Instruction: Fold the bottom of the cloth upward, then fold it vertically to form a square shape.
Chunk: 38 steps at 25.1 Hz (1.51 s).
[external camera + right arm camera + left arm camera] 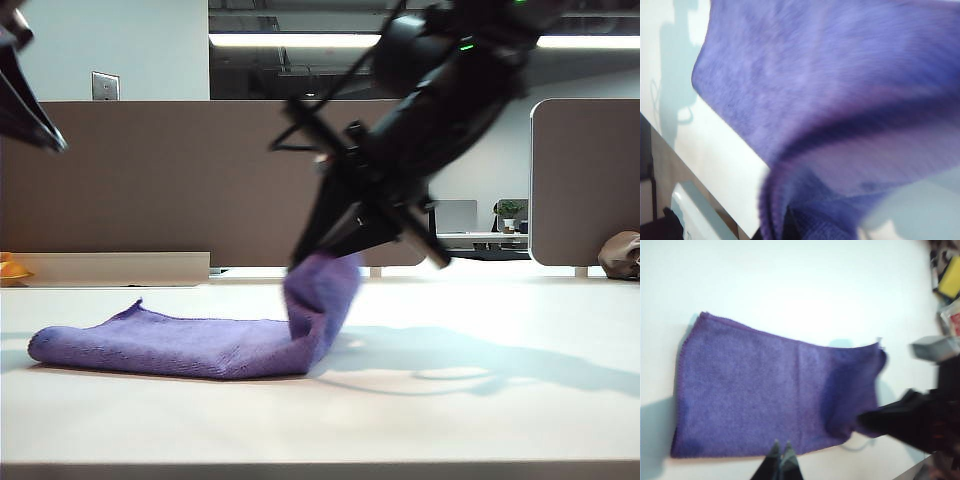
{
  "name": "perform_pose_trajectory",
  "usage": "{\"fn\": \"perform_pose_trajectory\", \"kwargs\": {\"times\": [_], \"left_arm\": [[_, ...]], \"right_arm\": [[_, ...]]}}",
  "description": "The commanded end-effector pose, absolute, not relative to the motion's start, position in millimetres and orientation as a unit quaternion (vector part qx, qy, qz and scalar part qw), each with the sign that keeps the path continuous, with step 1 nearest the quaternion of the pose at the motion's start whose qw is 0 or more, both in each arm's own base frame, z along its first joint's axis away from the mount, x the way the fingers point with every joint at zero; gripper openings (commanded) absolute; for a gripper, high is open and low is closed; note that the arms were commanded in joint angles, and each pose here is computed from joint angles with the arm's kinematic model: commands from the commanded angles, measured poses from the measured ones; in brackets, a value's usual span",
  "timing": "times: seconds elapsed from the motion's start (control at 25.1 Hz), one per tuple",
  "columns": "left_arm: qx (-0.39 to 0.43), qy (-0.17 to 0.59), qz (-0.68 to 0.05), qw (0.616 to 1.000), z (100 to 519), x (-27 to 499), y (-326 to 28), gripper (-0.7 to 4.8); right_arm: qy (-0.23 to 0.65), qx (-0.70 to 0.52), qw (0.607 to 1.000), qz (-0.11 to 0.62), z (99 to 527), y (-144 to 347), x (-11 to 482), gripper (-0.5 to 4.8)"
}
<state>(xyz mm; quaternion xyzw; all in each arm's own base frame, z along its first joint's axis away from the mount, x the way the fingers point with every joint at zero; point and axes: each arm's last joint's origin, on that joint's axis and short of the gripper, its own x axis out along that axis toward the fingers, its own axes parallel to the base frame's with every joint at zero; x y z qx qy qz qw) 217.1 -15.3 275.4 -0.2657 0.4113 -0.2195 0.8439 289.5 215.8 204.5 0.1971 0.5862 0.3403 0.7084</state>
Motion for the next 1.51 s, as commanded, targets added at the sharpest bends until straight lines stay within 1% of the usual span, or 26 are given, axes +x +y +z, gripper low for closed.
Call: {"fn": "perform_pose_trajectory", "kwargs": {"times": [0.04,0.16,0.24,0.6,0.76,1.04,1.12,1.16,1.2,1.28,1.32,1.39,1.51], "left_arm": [[-0.251,0.402,-0.208,0.855,285,201,-14,-0.05],[-0.241,0.377,-0.211,0.869,297,187,-14,-0.06],[-0.237,0.368,-0.206,0.875,300,183,-13,-0.05],[-0.233,0.351,-0.211,0.882,308,168,-14,-0.05],[-0.23,0.343,-0.213,0.885,311,163,-14,-0.05],[-0.231,0.343,-0.213,0.885,312,161,-14,-0.05],[-0.23,0.34,-0.214,0.887,313,159,-14,-0.06],[-0.23,0.339,-0.214,0.887,313,159,-14,-0.06],[-0.23,0.339,-0.214,0.887,313,159,-14,-0.06],[-0.23,0.34,-0.214,0.886,313,159,-14,-0.05],[-0.23,0.34,-0.214,0.886,313,159,-14,-0.06],[-0.23,0.34,-0.214,0.886,313,158,-14,-0.06],[-0.231,0.342,-0.215,0.885,313,157,-14,-0.06]], "right_arm": [[0.595,0.179,0.697,0.358,204,243,292,-0.08],[0.599,0.162,0.692,0.369,205,270,296,-0.08],[0.599,0.157,0.69,0.374,206,279,297,-0.08],[0.592,0.137,0.686,0.402,216,328,305,-0.08],[0.589,0.134,0.685,0.407,214,343,305,-0.08],[0.581,0.139,0.682,0.421,209,352,304,-0.04],[0.571,0.146,0.682,0.433,211,355,303,0.35],[0.569,0.152,0.683,0.433,212,356,304,0.7],[0.567,0.155,0.683,0.433,212,357,304,1.24],[0.568,0.155,0.683,0.433,212,357,304,2.02],[0.567,0.155,0.683,0.433,212,357,304,2.8],[0.565,0.155,0.685,0.434,212,356,305,3.12],[0.55,0.159,0.695,0.435,214,356,309,3.18]]}}
